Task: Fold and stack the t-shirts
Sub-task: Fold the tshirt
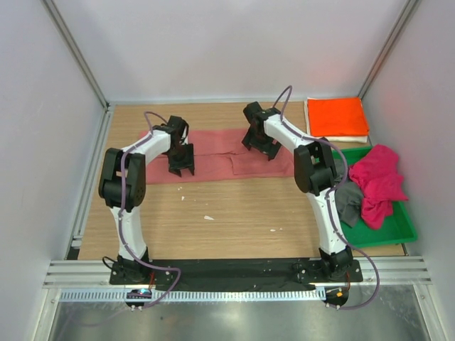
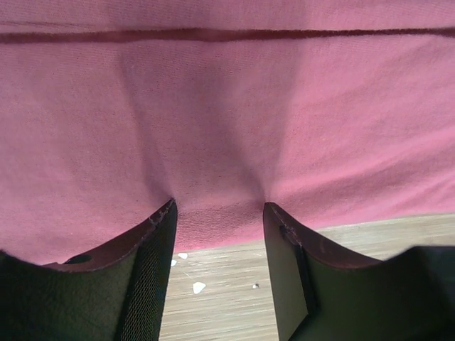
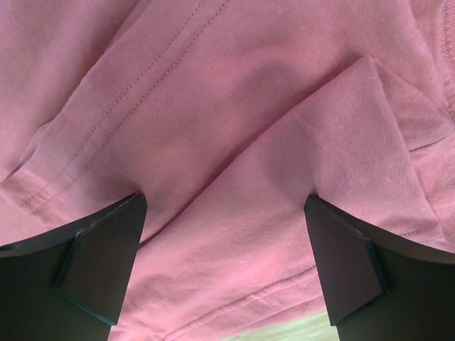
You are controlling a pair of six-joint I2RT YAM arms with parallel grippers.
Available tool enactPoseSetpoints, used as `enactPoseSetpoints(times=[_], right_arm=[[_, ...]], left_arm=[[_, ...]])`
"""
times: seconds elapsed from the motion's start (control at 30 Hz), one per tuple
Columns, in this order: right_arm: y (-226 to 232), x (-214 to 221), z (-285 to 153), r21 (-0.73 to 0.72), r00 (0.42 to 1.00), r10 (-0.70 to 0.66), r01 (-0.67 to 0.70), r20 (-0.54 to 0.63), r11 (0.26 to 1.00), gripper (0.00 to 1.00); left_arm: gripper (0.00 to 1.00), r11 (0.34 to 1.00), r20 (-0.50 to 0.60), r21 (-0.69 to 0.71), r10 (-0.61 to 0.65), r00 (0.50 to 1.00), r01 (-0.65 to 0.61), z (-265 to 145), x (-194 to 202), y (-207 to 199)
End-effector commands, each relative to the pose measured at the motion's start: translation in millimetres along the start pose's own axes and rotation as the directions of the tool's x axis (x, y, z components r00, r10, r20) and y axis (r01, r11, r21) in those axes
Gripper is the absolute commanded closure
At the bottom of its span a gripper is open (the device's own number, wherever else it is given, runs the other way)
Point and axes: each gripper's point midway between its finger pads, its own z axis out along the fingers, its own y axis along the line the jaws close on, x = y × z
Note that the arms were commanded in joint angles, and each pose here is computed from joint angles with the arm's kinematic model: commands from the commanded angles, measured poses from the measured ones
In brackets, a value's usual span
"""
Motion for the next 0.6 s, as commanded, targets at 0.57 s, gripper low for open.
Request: enactPoseSetpoints(times=[0.57], right_arm=[[70.2,-82.1,38.8,-0.092,0.853,-0.395,0.448,0.341,0.889,0.00]], left_arm=[[0.42,0.938,-0.201,0.346,0.078,0.977,-0.004,4.4,87.5,-173.7]])
